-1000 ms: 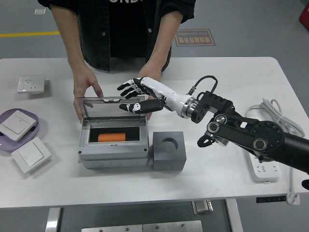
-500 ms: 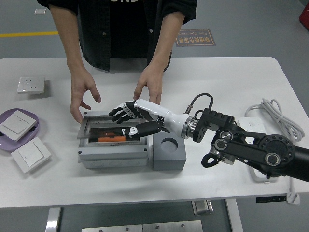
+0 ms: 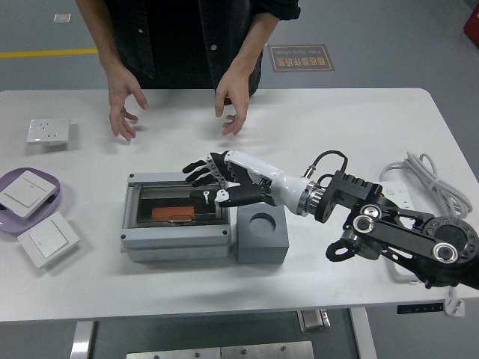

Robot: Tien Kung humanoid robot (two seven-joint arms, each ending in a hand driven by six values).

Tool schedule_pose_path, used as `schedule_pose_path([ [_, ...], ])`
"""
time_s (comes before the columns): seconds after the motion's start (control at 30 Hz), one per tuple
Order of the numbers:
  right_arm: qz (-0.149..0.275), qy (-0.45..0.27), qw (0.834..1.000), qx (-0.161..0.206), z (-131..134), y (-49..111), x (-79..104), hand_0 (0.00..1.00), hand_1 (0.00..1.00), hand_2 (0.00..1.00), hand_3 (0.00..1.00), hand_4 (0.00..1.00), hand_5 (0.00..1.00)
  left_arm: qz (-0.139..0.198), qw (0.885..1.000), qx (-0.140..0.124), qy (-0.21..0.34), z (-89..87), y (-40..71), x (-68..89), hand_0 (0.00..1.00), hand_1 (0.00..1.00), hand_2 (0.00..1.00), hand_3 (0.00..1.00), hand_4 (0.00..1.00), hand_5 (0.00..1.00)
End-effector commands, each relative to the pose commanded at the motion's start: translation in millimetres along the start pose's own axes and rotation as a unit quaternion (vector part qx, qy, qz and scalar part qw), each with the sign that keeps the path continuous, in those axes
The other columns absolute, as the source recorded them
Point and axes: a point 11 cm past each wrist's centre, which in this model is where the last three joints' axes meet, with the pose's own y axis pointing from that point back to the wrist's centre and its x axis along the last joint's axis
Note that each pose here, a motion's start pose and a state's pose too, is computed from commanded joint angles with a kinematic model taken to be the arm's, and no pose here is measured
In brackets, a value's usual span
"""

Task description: Pick up the cylinder from the cube,place it in the box,flap close box

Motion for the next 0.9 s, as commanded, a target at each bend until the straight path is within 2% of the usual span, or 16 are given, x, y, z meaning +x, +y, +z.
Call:
schedule_pose_path([
  [0.27, 0.076, 0.028, 0.996, 0.036, -15.9, 25.5, 30.1, 0.799, 0.706, 0.694, 0.731, 0.775, 0.293, 0.0, 1.0, 0.01, 0.002, -11.3, -0.4, -2.3, 0.668, 0.68, 0.676, 0.708, 0.717, 0.384],
  [0.5, 0.145, -0.041, 0.987, 0.06, -8.8, 49.1, 58.7, 0.794, 0.702, 0.69, 0.711, 0.78, 0.326, 0.002, 1.0, 0.018, 0.008, -22.9, 0.0, -0.9, 0.669, 0.679, 0.676, 0.707, 0.717, 0.383],
  [0.7, 0.202, -0.08, 0.974, 0.067, 0.9, 78.1, 83.6, 0.794, 0.702, 0.69, 0.707, 0.78, 0.334, 0.007, 1.0, 0.016, 0.013, -22.3, 1.1, 6.4, 0.668, 0.679, 0.676, 0.706, 0.716, 0.381],
  [0.9, 0.246, -0.142, 0.955, 0.087, 10.6, 103.1, 98.6, 0.793, 0.703, 0.69, 0.705, 0.773, 0.338, 0.01, 1.0, 0.015, 0.016, -22.0, 2.0, 11.7, 0.668, 0.679, 0.676, 0.707, 0.717, 0.381],
])
